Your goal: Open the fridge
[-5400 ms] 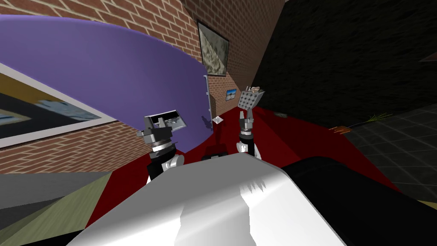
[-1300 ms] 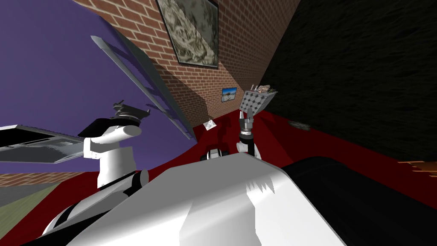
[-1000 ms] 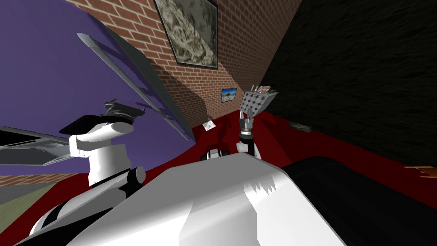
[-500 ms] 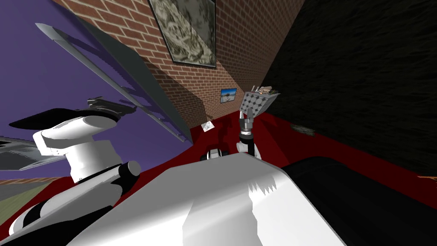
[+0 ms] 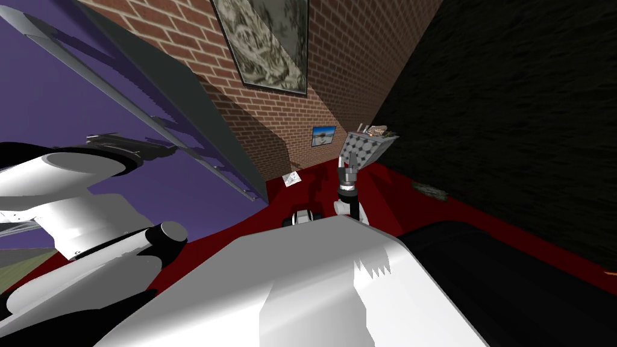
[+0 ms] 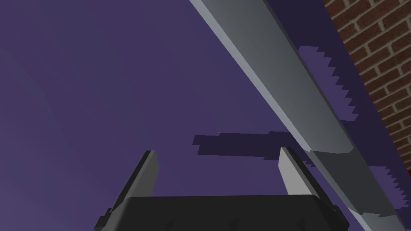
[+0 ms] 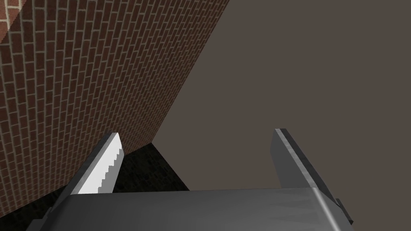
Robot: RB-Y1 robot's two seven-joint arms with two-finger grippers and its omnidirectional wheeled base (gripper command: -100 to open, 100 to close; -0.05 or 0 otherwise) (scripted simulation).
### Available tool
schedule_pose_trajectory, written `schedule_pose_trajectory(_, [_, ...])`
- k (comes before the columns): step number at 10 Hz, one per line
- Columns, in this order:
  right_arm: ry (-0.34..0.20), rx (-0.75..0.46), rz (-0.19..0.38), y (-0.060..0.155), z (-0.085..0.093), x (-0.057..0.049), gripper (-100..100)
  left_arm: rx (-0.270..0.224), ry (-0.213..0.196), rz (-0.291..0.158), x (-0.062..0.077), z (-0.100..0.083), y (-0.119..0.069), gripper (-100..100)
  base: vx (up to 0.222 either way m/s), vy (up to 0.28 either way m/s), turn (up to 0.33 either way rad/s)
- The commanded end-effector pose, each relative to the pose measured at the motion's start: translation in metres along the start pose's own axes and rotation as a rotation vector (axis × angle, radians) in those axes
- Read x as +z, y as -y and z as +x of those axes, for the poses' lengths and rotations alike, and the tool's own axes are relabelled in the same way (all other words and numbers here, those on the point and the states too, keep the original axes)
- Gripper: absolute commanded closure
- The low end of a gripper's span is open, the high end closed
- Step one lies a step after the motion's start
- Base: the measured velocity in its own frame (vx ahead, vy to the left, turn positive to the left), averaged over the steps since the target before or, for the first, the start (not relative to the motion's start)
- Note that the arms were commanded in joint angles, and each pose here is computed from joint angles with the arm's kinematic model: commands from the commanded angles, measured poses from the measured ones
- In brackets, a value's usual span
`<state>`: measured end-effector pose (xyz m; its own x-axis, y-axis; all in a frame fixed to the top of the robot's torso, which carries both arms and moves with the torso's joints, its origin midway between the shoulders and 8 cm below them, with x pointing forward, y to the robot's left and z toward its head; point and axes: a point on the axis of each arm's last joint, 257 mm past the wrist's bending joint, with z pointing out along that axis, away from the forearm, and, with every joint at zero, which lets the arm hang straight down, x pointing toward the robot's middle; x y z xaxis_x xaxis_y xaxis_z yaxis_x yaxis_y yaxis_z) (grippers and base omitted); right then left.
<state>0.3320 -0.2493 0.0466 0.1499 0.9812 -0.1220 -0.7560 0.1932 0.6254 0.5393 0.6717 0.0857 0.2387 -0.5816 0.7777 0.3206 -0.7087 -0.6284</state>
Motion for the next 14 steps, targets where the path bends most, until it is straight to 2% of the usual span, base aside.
schedule_pose_trajectory(1, [0.000, 0.000, 0.000, 0.000, 0.000, 0.000, 0, -0.049, -0.018, 0.000, 0.000, 0.016, 0.016, -100, 0.050, -0.088, 0.020])
schedule_pose_trajectory(2, [0.000, 0.000, 0.000, 0.000, 0.000, 0.000, 0, -0.058, -0.018, 0.000, 0.000, 0.017, 0.020, -100, 0.036, -0.061, 0.030])
schedule_pose_trajectory(3, [0.000, 0.000, 0.000, 0.000, 0.000, 0.000, 0, -0.045, 0.013, -0.006, -0.001, 0.000, 0.015, -100, 0.008, 0.000, 0.076])
schedule_pose_trajectory(4, [0.000, 0.000, 0.000, 0.000, 0.000, 0.000, 0, -0.077, 0.039, -0.010, 0.003, -0.022, 0.002, -100, 0.048, 0.135, 0.083])
schedule_pose_trajectory(5, [0.000, 0.000, 0.000, 0.000, 0.000, 0.000, 0, -0.061, 0.039, -0.012, 0.001, -0.018, 0.007, -100, 0.030, 0.082, 0.020])
schedule_pose_trajectory(6, [0.000, 0.000, 0.000, 0.000, 0.000, 0.000, 0, -0.063, 0.041, -0.011, 0.001, -0.020, 0.006, 100, 0.001, 0.010, 0.004])
schedule_pose_trajectory(8, [0.000, 0.000, 0.000, 0.000, 0.000, 0.000, 0, -0.066, 0.007, -0.061, 0.001, -0.004, -0.014, 100, -0.223, 0.088, -0.068])
schedule_pose_trajectory(9, [0.000, 0.000, 0.000, 0.000, 0.000, 0.000, 0, -0.066, 0.007, -0.061, 0.001, -0.004, -0.014, 100, -0.260, 0.150, -0.039])
schedule_pose_trajectory(11, [0.000, 0.000, 0.000, 0.000, 0.000, 0.000, 0, -0.068, -0.029, -0.110, 0.000, 0.012, -0.035, 100, -0.315, 0.106, -0.053])
schedule_pose_trajectory(12, [0.000, 0.000, 0.000, 0.000, 0.000, 0.000, 0, -0.068, -0.029, -0.110, 0.000, 0.012, -0.035, 100, -0.290, 0.107, -0.034])
schedule_pose_trajectory(14, [0.000, 0.000, 0.000, 0.000, 0.000, 0.000, 0, -0.070, -0.066, -0.161, -0.003, 0.028, -0.056, 100, -0.297, 0.163, -0.055])
